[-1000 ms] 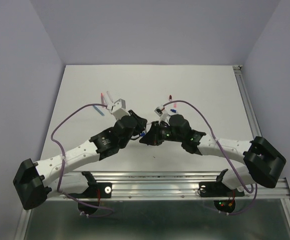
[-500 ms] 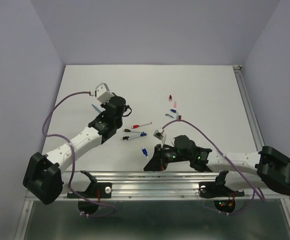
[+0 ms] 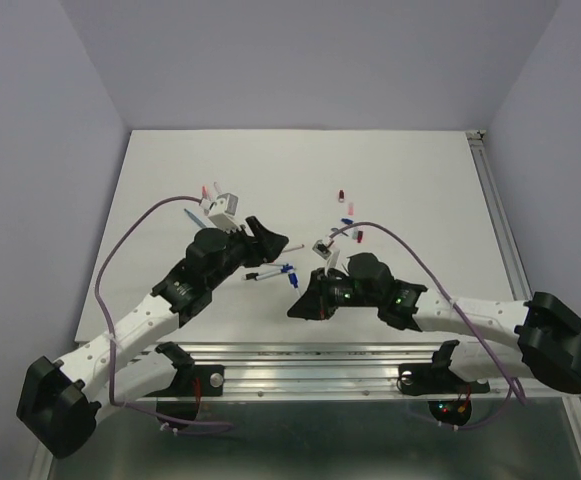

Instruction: Open the pen caps

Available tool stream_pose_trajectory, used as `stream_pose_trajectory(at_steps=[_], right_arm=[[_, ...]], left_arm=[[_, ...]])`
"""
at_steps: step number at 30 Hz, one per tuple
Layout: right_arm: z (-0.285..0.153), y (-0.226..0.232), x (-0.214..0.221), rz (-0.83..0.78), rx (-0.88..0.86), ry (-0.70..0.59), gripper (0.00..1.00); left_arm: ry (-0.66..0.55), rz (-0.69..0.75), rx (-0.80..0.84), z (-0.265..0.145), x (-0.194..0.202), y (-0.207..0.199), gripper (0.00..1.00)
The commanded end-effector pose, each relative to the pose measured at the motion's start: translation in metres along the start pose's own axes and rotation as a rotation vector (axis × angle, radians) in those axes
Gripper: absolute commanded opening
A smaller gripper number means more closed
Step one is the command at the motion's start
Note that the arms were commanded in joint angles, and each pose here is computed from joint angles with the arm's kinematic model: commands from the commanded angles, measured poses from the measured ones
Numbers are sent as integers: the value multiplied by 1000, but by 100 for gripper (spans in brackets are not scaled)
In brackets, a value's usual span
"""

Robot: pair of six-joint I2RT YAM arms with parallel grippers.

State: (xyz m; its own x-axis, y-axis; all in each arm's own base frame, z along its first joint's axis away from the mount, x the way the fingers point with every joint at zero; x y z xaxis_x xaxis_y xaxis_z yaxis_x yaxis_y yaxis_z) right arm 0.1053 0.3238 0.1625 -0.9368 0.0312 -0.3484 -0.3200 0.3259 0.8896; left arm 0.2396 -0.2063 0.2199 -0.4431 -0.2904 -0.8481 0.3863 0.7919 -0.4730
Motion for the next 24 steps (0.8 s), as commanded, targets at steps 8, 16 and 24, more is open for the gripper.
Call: stream_pose_trajectory(at_steps=[8,16,24], right_arm=[[21,29,-51,-99,-22,-58,1],[24,32,-64,-103,-2,-109,1],[21,34,-64,-100,-10,-108,1]], left_arm=[[90,78,263,-16,26,-36,65],[114,80,275,-19,35,-34,7],[21,44,171,-18,18,-23,0]])
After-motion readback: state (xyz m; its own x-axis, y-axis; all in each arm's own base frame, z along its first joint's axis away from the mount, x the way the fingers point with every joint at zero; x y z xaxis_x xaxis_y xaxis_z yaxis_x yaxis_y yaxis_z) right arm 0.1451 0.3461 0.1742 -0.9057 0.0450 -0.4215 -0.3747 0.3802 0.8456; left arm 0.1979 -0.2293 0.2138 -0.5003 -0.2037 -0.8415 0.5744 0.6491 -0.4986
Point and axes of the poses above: each gripper's point midway between its finger pads, its own z axis out along the fingers, its own y axis along the line the jaws close on, x = y × z, the point moved 3 cm from there along -z, back along the fingers, and after that the axes turned 14 degrees about z, right-handed, at the moved point
